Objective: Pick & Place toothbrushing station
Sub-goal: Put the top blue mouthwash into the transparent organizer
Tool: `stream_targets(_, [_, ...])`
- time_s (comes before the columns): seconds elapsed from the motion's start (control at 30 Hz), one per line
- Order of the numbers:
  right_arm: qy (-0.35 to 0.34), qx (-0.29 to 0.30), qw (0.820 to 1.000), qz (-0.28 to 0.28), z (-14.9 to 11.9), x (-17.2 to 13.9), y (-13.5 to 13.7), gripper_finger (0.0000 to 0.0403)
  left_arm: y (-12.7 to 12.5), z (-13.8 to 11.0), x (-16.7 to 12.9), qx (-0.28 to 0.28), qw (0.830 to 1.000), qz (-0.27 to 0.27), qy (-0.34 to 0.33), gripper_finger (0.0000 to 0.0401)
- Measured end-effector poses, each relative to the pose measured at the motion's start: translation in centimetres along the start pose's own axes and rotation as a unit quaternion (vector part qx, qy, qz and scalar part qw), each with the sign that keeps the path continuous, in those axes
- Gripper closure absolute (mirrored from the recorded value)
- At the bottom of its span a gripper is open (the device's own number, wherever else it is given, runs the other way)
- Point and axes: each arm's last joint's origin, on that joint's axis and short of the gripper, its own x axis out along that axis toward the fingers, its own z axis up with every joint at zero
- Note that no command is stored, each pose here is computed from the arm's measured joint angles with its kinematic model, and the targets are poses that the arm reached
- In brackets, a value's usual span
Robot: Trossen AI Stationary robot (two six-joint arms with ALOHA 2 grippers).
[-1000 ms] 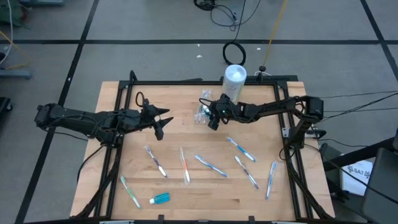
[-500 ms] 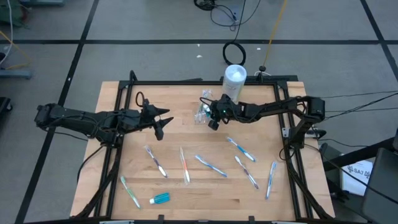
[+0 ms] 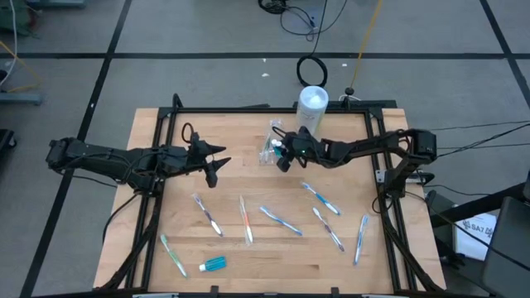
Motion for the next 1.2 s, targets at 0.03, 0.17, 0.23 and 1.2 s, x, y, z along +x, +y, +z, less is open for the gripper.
stream_targets(0.03, [-0.017,0.005,1.000,0.004,-0.2,-0.1,0.0,0.0297,0.0,0.0,0.0,0.000,1.000,0.000,0.001,0.0205])
stream_targets(0.17, [-0.086,0.023,0.996,0.017,-1.3,-0.8,0.2,0.0295,0.0,0.0,0.0,0.000,1.000,0.000,0.001,0.0205])
stream_targets(0.23, [-0.102,0.030,0.994,0.001,-2.1,-1.2,0.2,0.0299,0.0,0.0,0.0,0.000,1.000,0.000,0.001,0.0205])
stream_targets(1.2, [-0.084,0.014,0.996,-0.026,-4.7,-1.9,-0.2,0.0265,0.0,0.0,0.0,-0.005,1.000,0.000,0.000,0.0205])
